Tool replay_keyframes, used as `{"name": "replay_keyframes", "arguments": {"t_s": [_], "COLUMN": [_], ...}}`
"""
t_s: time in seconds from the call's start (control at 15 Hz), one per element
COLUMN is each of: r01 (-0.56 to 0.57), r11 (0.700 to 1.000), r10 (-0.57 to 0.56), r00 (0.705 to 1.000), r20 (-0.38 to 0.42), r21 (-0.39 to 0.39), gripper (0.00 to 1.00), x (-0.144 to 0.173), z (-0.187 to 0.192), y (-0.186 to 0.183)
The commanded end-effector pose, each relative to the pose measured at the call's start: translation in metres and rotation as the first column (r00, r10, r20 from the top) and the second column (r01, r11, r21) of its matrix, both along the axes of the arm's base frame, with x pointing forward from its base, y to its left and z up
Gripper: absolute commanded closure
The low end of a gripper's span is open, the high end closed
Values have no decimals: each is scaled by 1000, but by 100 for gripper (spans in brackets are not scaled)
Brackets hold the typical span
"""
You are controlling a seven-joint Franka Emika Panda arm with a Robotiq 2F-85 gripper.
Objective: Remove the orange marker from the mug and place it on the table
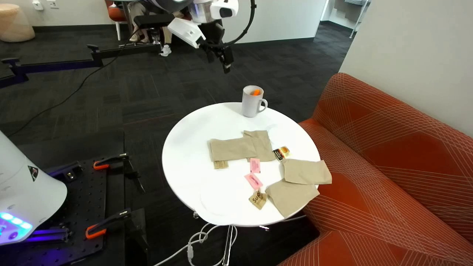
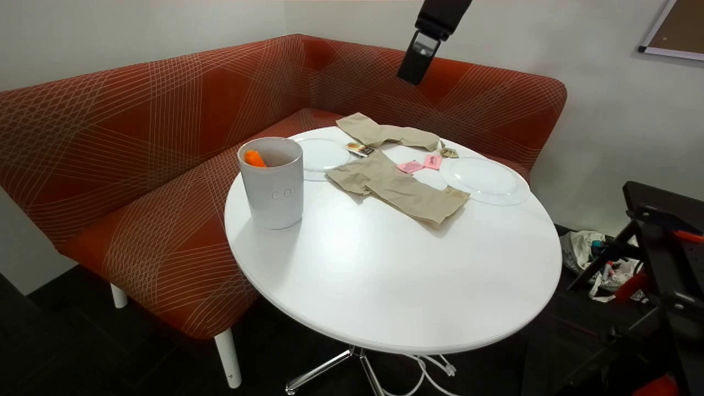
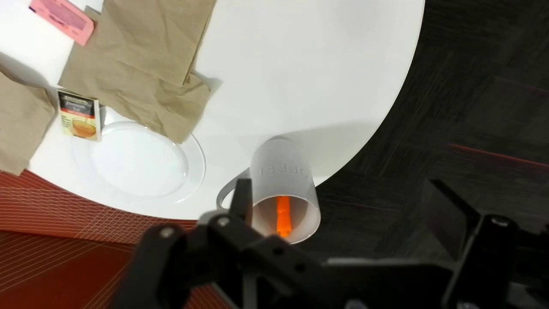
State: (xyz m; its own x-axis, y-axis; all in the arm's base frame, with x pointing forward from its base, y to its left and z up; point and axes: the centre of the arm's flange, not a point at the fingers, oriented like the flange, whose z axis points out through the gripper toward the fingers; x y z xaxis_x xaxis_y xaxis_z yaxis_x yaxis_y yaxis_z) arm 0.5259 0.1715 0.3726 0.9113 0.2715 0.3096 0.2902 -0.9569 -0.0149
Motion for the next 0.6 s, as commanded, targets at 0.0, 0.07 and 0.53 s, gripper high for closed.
{"name": "replay_keyframes", "arguments": {"t_s": [0.0,0.07,0.53], "r01": [-5,-3,3], "r11": [1000,1000,999], "r10": [5,4,2], "r00": [1000,1000,993], "r20": [9,31,114], "r21": [-1,-6,-51], "gripper": [0,0,0], "x": [4,9,44], "z": [-4,-9,-32], "y": [1,3,7]}}
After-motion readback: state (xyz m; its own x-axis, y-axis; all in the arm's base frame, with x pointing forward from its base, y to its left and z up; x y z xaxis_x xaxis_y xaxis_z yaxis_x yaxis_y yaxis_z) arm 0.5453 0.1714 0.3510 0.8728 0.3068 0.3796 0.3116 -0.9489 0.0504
